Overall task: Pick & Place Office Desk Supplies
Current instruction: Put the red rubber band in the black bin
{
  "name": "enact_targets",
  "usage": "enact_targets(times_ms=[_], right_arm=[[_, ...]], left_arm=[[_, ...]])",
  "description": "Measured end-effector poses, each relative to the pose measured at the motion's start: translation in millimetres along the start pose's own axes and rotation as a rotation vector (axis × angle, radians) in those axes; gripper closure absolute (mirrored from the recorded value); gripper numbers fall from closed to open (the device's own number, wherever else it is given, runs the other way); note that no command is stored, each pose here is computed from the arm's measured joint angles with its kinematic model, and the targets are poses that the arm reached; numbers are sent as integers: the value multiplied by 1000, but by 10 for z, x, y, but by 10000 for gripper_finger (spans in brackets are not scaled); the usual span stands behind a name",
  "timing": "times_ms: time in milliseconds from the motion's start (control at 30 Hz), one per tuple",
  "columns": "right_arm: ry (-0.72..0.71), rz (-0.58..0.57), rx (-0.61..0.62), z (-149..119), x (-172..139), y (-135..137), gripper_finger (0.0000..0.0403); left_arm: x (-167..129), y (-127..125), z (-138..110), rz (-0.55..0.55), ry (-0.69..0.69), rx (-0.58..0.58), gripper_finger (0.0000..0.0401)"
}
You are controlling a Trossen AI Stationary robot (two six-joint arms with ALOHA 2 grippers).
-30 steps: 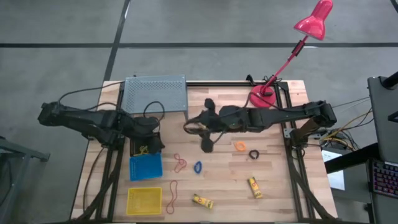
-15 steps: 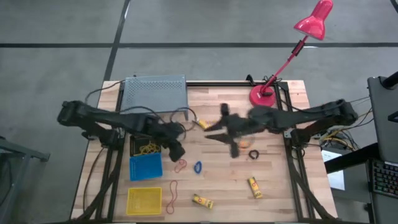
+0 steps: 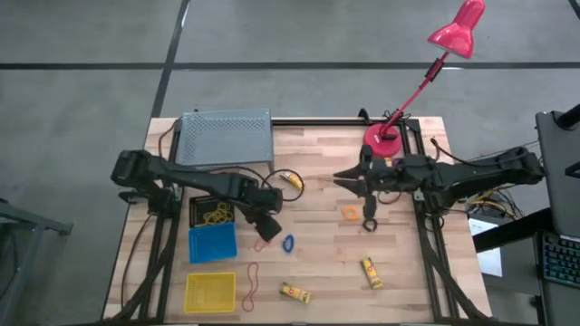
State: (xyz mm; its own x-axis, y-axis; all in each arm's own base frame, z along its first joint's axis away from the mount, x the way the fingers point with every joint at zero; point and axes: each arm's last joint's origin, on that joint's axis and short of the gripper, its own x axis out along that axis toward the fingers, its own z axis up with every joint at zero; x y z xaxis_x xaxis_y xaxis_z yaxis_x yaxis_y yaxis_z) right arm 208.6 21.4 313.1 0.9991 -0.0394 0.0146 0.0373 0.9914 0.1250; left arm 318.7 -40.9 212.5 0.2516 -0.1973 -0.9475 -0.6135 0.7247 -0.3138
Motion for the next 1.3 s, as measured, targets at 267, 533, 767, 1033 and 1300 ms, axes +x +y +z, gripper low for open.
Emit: enact_targets(times_ms=[267, 533, 767, 1033, 1300], right_arm=[[-3, -34, -27, -146, -182, -57, 335], [53, -31, -46, -351, -199, -81, 335], [122, -39, -60, -568, -208, -110, 335], [160, -38, -115, -676, -200, -122, 335], [146, -33, -101, -631, -194, -115, 335]], left_arm=[[206, 25, -13, 26, 75, -110, 251], [366, 12, -27, 53, 106, 22, 251], [418, 16, -12, 91, 73, 164, 251], [418, 20, -5, 107, 56, 211, 251], [419, 19, -5, 106, 55, 213, 251]])
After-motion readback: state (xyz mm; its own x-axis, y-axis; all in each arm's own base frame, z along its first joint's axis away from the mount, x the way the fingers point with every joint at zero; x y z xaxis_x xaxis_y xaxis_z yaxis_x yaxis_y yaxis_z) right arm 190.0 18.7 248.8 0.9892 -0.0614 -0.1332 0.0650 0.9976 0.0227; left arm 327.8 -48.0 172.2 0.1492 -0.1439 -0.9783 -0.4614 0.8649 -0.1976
